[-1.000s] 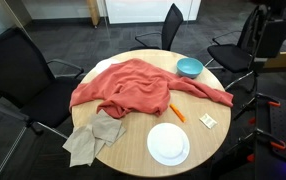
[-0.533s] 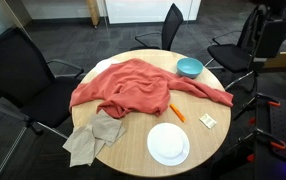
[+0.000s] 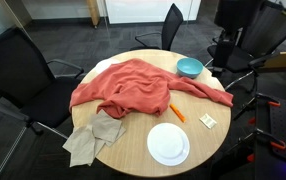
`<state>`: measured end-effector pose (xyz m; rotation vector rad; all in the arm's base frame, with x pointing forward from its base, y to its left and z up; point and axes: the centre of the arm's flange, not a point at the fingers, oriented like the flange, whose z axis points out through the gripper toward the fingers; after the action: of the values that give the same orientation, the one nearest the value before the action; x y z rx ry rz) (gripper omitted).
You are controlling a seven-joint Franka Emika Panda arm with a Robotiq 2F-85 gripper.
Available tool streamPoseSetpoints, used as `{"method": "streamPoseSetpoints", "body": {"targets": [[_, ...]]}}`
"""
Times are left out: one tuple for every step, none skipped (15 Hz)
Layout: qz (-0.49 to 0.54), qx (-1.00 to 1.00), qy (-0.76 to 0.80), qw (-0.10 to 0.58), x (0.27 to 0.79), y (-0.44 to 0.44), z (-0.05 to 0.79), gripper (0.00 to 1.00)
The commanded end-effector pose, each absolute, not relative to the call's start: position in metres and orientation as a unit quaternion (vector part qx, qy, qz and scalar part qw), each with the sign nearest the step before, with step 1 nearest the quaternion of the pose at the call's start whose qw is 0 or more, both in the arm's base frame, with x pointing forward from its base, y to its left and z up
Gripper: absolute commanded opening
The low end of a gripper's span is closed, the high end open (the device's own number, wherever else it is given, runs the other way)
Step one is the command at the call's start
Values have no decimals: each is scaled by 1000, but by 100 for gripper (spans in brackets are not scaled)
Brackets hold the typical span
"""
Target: Put the marker in the bowl
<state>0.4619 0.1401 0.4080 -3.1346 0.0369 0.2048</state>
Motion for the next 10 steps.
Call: {"method": "streamPoseSetpoints", "body": {"targets": [[34,-997,66,13,467,127,370,100],[26,-996,79,15,468,124,361,100],[21,-995,93,15,468,120,348,100],[8,-994,112,13,467,117,335,100],[5,-992,123,14,466,114,323,100],[4,-991,133,18,466,112,311,100],[2,-990,140,26,465,109,298,100],[-1,-988,152,27,464,107,285,100],[-1,-987,159,27,464,105,273,100],[-1,-985,169,27,464,103,260,100]]}}
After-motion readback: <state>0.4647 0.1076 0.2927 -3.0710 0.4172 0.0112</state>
